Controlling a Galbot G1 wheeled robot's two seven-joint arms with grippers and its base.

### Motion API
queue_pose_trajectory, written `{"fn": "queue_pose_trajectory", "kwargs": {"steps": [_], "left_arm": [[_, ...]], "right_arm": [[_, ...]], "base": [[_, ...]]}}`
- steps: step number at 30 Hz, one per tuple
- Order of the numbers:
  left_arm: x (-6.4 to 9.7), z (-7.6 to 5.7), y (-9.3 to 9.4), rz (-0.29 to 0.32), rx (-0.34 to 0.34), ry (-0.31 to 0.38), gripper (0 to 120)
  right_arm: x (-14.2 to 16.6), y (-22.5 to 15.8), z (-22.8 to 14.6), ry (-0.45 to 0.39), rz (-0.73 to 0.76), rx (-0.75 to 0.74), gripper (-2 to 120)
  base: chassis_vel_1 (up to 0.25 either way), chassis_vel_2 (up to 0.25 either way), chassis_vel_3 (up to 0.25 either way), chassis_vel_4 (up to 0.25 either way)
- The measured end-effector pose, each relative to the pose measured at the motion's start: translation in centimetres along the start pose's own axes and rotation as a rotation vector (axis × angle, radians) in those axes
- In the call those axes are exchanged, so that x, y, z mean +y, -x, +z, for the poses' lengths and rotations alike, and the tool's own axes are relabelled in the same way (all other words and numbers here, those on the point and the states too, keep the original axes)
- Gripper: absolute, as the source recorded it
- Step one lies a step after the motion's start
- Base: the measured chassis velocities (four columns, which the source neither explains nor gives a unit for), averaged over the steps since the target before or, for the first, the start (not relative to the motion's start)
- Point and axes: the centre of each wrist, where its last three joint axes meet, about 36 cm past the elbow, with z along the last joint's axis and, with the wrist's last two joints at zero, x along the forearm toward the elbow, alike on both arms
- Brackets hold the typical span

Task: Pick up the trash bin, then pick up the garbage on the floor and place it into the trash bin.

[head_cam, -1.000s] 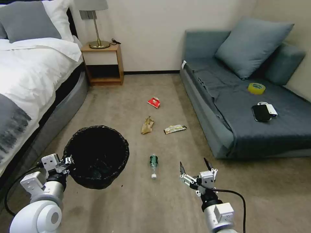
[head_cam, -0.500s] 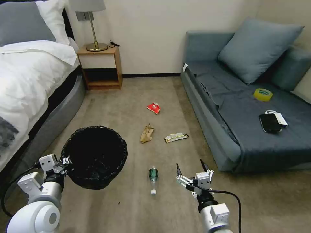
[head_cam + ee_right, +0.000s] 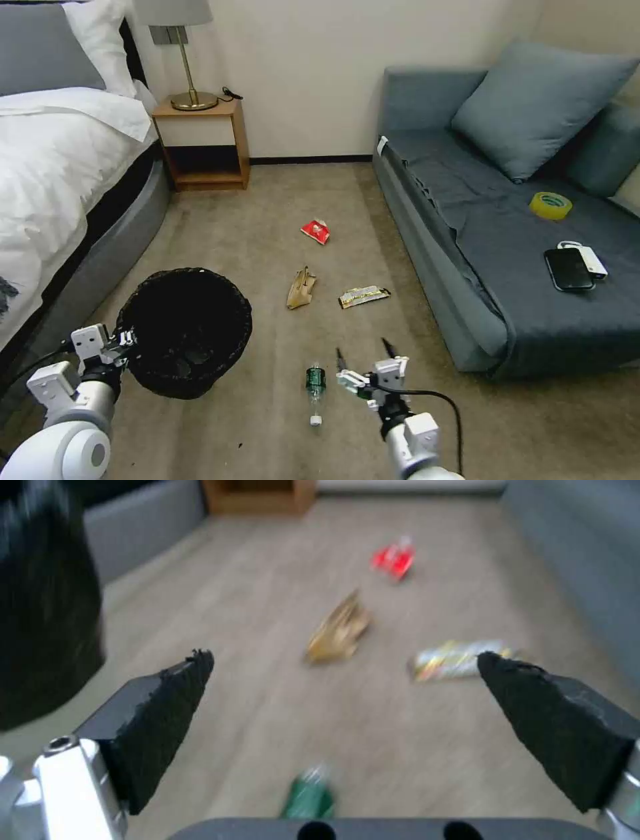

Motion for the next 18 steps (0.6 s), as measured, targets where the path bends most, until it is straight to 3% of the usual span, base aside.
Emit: {"fn": "queue_pose_trajectory", "kwargs": {"steps": [4,8,18], "left_arm": [[0.8,0.0,-0.3,-0.007,-0.004,0.007,5],[1.8,0.1,-0.9,-0.019,-0.011,0.014,5],[3.1,0.8,-1.0,-0.052,-0.014,0.001,5]], "right_arm": [[1.8,2.7,0.1,0.034,-0.036,0.159,100],[3.0,6.6,-0.5,0.082,-0.063,0.411,100],[2.8,12.3,-1.3,0.094,-0.069,0.661,100]], "base": [[0.000,0.000,0.000,0.000],[0.000,0.000,0.000,0.000],[0.000,0.000,0.000,0.000]]}}
